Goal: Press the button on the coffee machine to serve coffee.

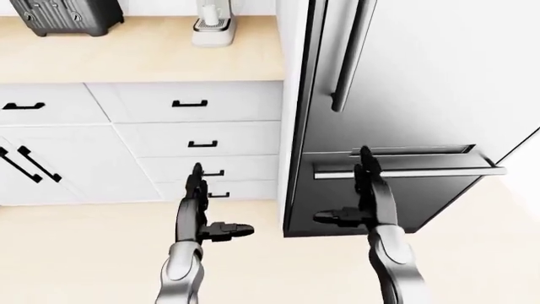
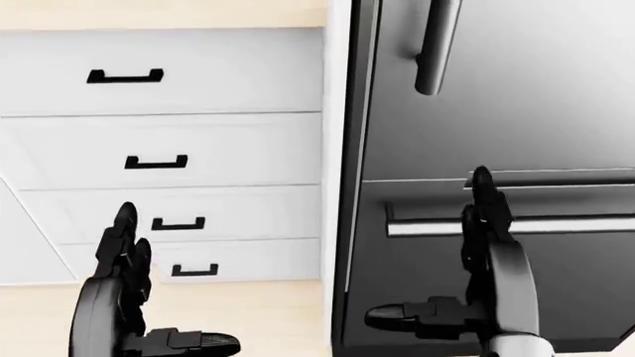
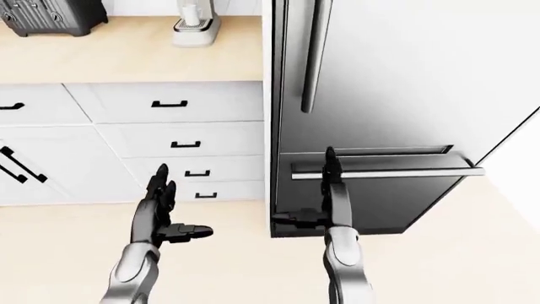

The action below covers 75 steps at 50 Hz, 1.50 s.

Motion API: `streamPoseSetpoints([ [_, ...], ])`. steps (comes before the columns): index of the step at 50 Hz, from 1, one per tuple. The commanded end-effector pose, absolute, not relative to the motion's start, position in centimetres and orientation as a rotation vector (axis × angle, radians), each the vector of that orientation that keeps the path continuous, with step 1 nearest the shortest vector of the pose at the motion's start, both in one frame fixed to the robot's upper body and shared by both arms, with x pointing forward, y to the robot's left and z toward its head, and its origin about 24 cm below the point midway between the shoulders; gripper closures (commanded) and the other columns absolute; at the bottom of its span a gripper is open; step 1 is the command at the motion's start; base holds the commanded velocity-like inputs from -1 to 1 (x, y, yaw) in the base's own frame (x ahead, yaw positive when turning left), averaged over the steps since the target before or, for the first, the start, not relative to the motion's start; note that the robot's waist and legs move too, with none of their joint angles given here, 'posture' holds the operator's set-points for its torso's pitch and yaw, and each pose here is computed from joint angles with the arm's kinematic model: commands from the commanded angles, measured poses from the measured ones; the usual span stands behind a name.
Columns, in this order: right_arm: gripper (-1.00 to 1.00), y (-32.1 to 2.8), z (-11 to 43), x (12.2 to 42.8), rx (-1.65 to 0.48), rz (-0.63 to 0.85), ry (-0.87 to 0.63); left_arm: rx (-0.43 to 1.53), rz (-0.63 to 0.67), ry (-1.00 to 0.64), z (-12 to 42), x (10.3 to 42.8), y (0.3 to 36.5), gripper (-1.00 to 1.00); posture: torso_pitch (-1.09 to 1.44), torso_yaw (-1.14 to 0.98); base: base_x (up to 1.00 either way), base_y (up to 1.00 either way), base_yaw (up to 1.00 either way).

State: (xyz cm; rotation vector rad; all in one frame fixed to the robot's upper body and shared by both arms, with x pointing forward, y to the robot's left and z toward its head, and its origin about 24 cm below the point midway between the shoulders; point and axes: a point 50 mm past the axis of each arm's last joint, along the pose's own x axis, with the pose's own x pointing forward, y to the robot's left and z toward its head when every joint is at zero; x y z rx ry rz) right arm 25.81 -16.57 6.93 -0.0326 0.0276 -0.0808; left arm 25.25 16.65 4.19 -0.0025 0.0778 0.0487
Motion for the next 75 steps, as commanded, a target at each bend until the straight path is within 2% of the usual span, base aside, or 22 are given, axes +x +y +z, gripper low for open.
streamPoseSetpoints([
  [1, -1.00, -16.4, 9.5, 25.9, -0.043, -0.072, -0.043, -0.004, 0.059, -0.007, 6.7, 26.1, 16.9, -1.00, 0.00, 0.00, 0.00, 0.00, 0.00],
  [21, -1.00, -16.2, 20.1, 25.7, -0.094, -0.076, -0.098, -0.055, 0.006, -0.098, 20.4, 27.1, 16.7, -1.00, 0.00, 0.00, 0.00, 0.00, 0.00],
  [31, -1.00, -16.5, 24.9, 25.9, -0.076, -0.087, -0.171, -0.075, -0.041, -0.140, 23.4, 27.5, 15.9, -1.00, 0.00, 0.00, 0.00, 0.00, 0.00],
  [36, -1.00, -16.9, 26.5, 26.1, -0.066, -0.099, -0.195, -0.096, -0.024, -0.166, 25.1, 27.5, 16.1, -1.00, 0.00, 0.00, 0.00, 0.00, 0.00],
  [42, -1.00, -17.2, 27.2, 26.6, -0.072, -0.104, -0.211, -0.093, -0.029, -0.169, 24.7, 28.0, 16.6, -1.00, 0.00, 0.00, 0.00, 0.00, 0.00],
  [53, -1.00, -17.1, 29.4, 24.8, -0.085, -0.084, -0.268, -0.117, -0.022, -0.217, 27.0, 27.3, 16.8, -1.00, 0.00, 0.00, 0.00, 0.00, 0.00],
  [75, -1.00, -17.1, 29.5, 24.5, -0.084, -0.071, -0.276, -0.132, -0.018, -0.234, 27.7, 26.6, 17.0, -1.00, 0.00, 0.00, 0.00, 0.24, 0.00],
])
